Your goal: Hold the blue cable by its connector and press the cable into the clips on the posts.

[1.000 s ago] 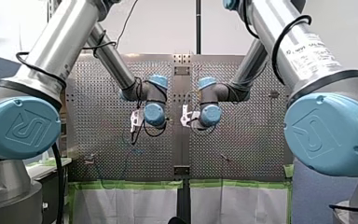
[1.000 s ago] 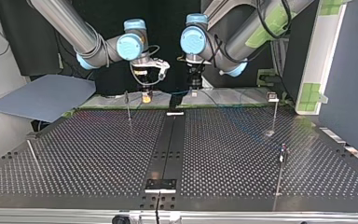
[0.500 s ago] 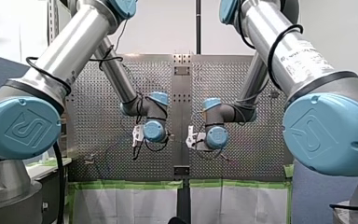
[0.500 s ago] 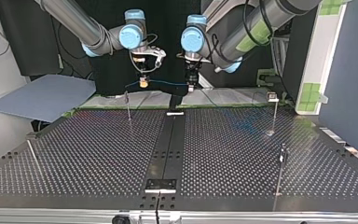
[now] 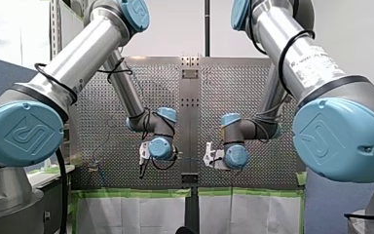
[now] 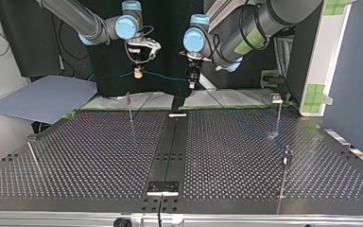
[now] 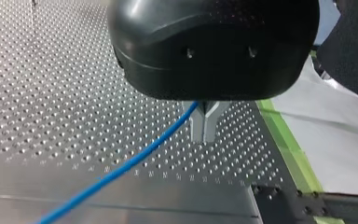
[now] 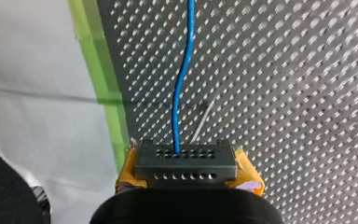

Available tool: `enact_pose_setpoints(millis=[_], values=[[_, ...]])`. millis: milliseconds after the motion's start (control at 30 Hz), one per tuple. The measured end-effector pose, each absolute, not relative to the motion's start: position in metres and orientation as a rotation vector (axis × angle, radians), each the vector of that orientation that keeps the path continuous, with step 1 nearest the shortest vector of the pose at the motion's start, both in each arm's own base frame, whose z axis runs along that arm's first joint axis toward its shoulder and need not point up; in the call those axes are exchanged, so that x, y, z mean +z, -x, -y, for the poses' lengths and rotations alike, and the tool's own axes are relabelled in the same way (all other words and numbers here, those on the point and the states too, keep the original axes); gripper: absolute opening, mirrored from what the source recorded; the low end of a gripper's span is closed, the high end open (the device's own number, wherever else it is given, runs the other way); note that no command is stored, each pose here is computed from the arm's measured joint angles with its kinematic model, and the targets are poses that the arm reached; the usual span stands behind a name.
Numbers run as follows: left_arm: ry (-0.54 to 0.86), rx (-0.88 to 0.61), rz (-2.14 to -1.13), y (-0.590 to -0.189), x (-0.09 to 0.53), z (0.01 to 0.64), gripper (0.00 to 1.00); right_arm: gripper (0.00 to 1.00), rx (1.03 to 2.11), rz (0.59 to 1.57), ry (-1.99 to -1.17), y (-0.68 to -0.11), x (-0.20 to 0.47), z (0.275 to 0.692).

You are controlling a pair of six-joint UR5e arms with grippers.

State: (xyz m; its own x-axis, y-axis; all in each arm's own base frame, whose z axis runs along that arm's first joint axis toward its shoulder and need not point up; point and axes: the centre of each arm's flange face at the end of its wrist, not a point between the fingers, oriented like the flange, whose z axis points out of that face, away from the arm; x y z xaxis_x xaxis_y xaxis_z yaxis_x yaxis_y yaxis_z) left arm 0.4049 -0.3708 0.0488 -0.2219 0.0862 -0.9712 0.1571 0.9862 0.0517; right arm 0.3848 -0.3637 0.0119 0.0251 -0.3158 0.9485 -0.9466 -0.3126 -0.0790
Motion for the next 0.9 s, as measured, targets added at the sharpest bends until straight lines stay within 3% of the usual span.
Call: enact_pose_setpoints(millis=[467, 633, 900], values=[[-0.242, -0.114, -1.787, -0.401, 0.014, 0.388, 0.00, 0.00, 1.198, 1.440, -1.674, -0.326, -0.054, 0.336], [-0.250, -0.124, -1.779, -0.406, -0.001, 0.400, 0.00, 0.00, 1.233, 1.488, -1.637, -0.310, -0.059, 0.340], [-0.265, -0.103, -1.776, -0.408, -0.028, 0.417, 0.00, 0.00, 1.321, 1.468, -1.569, -0.300, -0.053, 0.375]])
